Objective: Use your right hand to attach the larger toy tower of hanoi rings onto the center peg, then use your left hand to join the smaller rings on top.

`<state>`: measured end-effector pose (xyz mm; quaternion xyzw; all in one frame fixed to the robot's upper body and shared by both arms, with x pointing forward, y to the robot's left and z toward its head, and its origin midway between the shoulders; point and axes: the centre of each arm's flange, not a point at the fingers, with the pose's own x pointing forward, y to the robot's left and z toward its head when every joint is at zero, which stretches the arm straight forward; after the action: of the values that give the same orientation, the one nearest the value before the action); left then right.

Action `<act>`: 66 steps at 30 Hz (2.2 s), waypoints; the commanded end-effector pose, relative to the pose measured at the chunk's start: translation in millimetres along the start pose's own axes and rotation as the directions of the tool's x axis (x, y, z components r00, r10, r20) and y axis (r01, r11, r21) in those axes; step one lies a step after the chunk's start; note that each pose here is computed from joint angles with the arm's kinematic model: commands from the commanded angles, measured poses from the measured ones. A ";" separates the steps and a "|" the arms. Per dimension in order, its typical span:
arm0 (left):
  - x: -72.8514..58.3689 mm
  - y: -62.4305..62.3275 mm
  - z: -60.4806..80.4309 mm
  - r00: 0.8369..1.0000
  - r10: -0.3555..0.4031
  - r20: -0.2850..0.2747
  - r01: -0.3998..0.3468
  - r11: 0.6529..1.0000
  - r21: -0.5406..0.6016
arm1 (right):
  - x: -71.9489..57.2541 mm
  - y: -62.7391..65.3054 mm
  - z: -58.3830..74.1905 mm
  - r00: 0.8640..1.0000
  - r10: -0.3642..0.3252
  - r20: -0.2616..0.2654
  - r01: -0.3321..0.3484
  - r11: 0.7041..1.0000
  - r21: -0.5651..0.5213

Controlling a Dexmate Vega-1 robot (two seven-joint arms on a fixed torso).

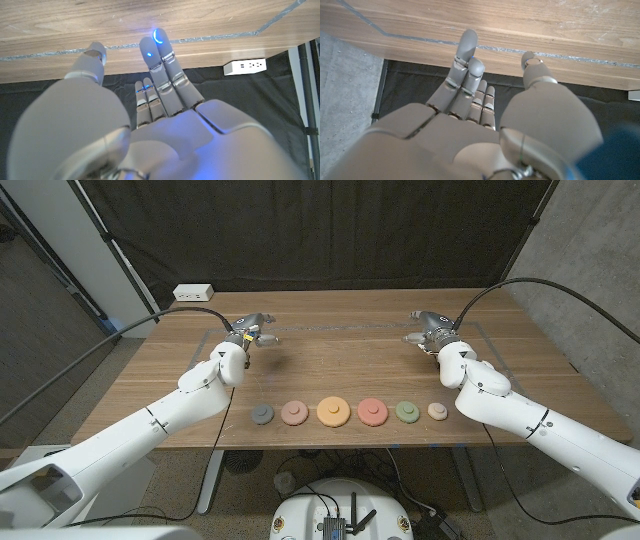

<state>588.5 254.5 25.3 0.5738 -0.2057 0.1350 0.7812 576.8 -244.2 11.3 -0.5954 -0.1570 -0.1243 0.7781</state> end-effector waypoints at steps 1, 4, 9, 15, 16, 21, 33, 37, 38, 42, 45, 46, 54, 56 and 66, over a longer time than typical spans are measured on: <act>-11.3 -2.4 6.2 0.998 0.047 0.039 -0.044 0.996 -0.079 | -7.8 -7.8 -13.0 0.999 0.045 -0.003 -0.045 0.999 -0.018; -12.9 -4.7 9.3 0.998 0.047 0.035 -0.044 0.996 -0.078 | -10.5 -6.3 -17.2 0.999 0.046 0.004 -0.046 0.999 -0.019; -11.8 -7.8 15.8 0.998 0.039 0.039 -0.036 0.995 -0.089 | -22.6 -4.2 -19.7 0.999 0.052 0.005 -0.052 0.999 -0.002; -15.4 -6.2 11.5 0.999 0.042 0.034 -0.038 0.994 -0.104 | -40.6 -1.8 -15.1 0.999 0.029 0.019 -0.029 1.000 0.005; -16.0 -6.3 8.7 0.999 0.039 0.033 -0.035 0.993 -0.109 | -43.5 -1.0 -14.1 1.000 0.021 0.019 -0.021 1.000 0.007; -16.9 -5.0 -3.1 0.999 0.030 0.021 -0.028 0.994 -0.101 | -52.9 1.3 -9.8 0.999 0.022 0.031 -0.022 1.000 -0.009; -14.9 1.9 -5.2 0.997 0.069 0.030 -0.066 0.993 -0.103 | -82.5 6.7 -14.7 0.998 0.052 0.040 -0.053 0.998 0.017; -15.0 2.6 -5.6 0.996 0.078 0.038 -0.074 0.992 -0.107 | -90.3 6.7 -15.1 0.998 0.052 0.045 -0.053 0.998 0.018; -14.8 2.6 -5.8 0.996 0.078 0.039 -0.073 0.991 -0.109 | -91.8 6.9 -15.0 0.997 0.053 0.048 -0.054 0.998 0.016; -14.1 3.0 -6.7 0.995 0.089 0.044 -0.083 0.990 -0.114 | -98.9 7.6 -12.3 0.997 0.058 0.057 -0.058 0.998 0.003; -13.7 3.2 -8.0 0.994 0.096 0.047 -0.090 0.988 -0.126 | -104.0 7.8 -8.8 0.996 0.058 0.065 -0.058 0.998 -0.004; -13.6 3.3 -8.3 0.994 0.099 0.047 -0.093 0.988 -0.127 | -105.4 7.7 -7.8 0.996 0.060 0.068 -0.060 0.998 -0.007; -13.6 0.9 -10.9 0.993 0.110 0.050 -0.102 0.984 -0.147 | -115.2 8.0 -4.0 0.995 0.062 0.076 -0.058 0.997 -0.047; -14.1 0.4 -11.1 0.992 0.113 0.049 -0.105 0.984 -0.145 | -116.7 8.2 -5.1 0.994 0.073 0.077 -0.069 0.996 -0.050; -17.4 4.4 -16.6 0.991 0.129 0.040 -0.122 0.981 -0.149 | -127.5 8.7 -1.9 0.990 0.113 0.081 -0.105 0.990 -0.091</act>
<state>576.6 266.1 16.3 0.5102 -0.2658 0.1467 0.8047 474.5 -247.7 -42.0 -0.6234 -0.1609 -0.0777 0.7613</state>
